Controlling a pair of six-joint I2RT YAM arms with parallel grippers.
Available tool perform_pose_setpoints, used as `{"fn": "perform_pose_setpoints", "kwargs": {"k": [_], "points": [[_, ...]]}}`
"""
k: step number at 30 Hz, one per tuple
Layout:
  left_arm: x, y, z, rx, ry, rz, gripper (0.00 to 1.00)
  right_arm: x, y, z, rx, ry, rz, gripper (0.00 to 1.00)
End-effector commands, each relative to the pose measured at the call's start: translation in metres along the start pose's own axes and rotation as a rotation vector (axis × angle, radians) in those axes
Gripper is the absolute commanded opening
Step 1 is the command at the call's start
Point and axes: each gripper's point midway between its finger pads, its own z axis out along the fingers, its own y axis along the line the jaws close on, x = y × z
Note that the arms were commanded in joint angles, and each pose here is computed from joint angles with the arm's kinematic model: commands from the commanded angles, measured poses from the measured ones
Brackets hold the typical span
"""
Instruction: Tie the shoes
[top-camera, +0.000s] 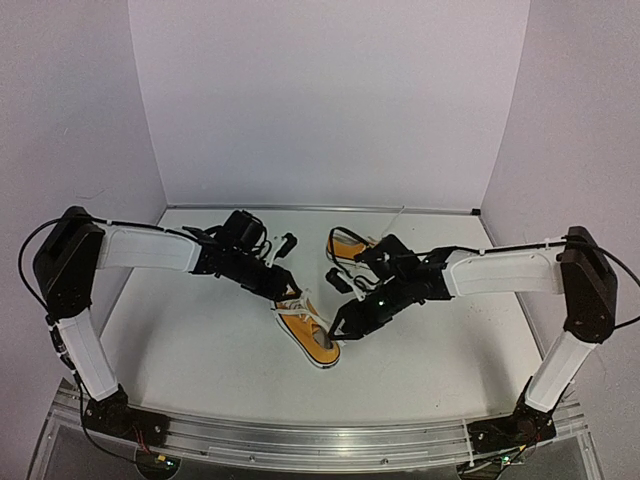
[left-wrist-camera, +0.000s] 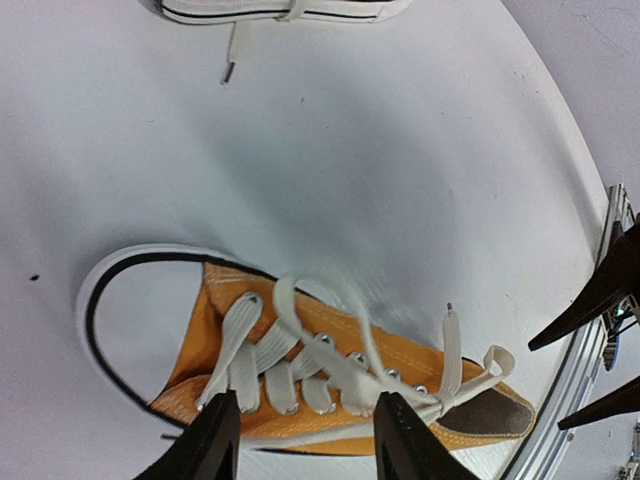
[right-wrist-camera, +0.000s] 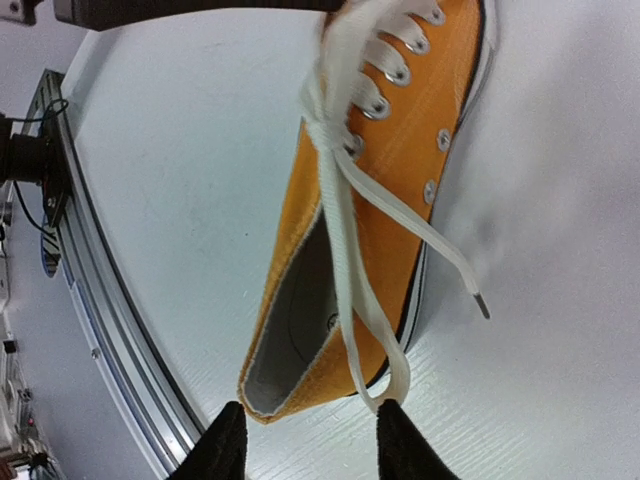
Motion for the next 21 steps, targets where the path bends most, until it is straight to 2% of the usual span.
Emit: {"fn": "perform_pose_setpoints", "kwargs": {"k": [1,11,15,17,19,21], "points": [[-0.016,0.002,-0.04,-0.056,-0.125,-0.009,0.57,-0.022,0.011,-0.019,-0.024,-0.068,-0.02,0.53],[0.014,0.012,-0.052,-0.059,-0.139,-0.097,0.78,0.016,0.017,-0.015,-0.084,-0.023,-0.021,0.59],[0.015,0.013,-0.054,-0.056,-0.147,-0.113,0.81,0.029,0.016,0.0,-0.075,0.01,-0.021,0.57],[0.013,0.015,-0.057,-0.06,-0.155,-0.125,0.85,0.032,0.015,0.007,-0.066,0.021,-0.023,0.56],[0.012,0.019,-0.059,-0.069,-0.16,-0.139,0.93,0.032,0.015,0.011,-0.064,0.019,-0.023,0.55],[0.014,0.021,-0.058,-0.069,-0.151,-0.148,0.96,0.029,0.015,0.014,-0.067,0.013,-0.026,0.54]]}}
